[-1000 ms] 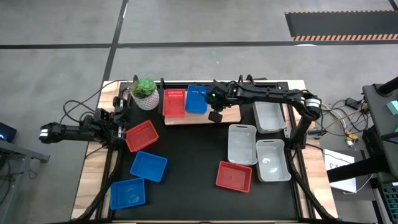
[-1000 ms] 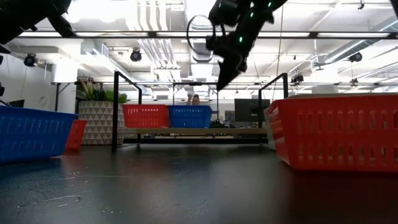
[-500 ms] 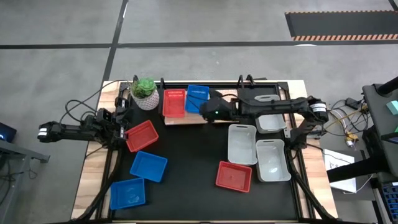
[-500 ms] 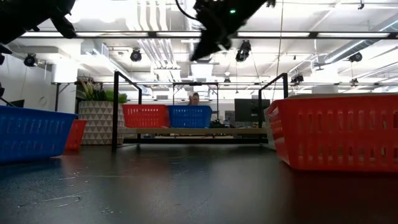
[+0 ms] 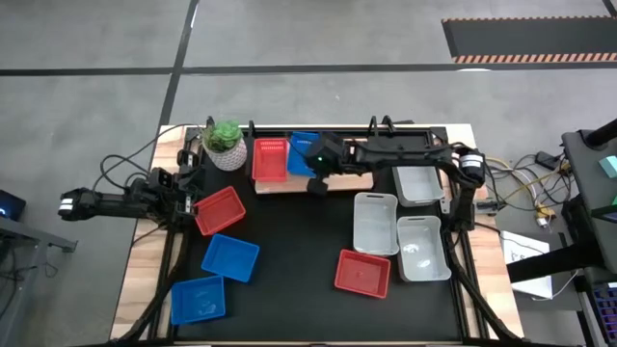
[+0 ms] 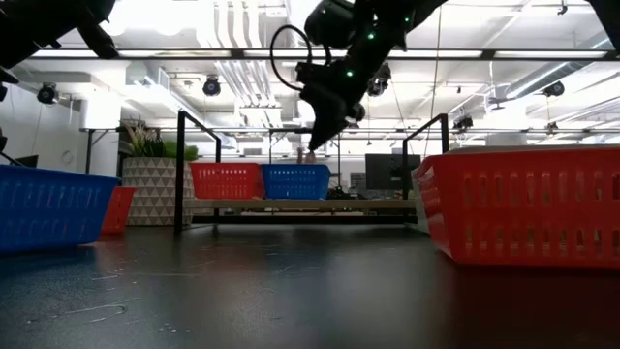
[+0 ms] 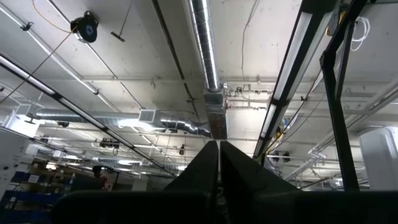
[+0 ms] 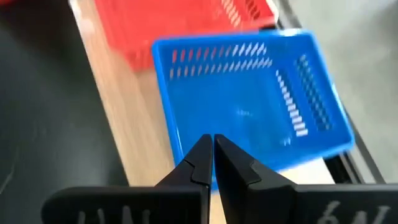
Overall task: Stack baskets on shelf by color
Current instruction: Put the top right blue basket on the shelf
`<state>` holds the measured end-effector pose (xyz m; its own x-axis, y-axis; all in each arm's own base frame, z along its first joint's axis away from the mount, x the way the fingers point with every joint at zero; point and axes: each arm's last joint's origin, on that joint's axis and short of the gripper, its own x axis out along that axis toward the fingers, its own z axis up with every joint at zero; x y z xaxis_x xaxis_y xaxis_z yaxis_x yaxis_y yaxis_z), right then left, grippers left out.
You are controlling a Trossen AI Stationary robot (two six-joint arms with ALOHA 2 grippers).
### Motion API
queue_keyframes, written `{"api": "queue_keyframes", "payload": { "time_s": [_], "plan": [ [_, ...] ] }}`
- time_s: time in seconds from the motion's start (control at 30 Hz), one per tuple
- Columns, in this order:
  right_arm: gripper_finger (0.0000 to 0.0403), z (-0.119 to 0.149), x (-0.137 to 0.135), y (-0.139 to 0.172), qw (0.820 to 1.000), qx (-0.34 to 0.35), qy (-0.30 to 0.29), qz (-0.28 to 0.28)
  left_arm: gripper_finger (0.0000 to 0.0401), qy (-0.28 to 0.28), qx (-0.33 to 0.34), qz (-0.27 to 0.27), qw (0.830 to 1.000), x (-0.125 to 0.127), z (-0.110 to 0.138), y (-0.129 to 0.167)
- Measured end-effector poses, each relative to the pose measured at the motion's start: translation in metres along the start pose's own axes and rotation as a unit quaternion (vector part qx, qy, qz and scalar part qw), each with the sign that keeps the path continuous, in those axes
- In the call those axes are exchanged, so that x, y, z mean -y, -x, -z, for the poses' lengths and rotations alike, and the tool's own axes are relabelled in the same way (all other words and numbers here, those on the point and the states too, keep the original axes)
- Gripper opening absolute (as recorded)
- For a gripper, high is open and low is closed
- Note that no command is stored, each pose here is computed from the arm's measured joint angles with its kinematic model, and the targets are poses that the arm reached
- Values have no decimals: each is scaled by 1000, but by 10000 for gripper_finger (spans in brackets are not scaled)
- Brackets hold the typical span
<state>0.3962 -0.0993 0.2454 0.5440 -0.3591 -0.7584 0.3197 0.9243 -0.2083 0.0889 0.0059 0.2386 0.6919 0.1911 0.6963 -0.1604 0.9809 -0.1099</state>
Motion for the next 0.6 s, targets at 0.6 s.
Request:
{"api": "queue_keyframes", "payload": {
  "time_s": [0.6],
  "plan": [
    [9, -5, 7, 11, 999, 11, -19, 30, 0, -55, -12, -14, 998, -1, 3, 1]
  ]
}}
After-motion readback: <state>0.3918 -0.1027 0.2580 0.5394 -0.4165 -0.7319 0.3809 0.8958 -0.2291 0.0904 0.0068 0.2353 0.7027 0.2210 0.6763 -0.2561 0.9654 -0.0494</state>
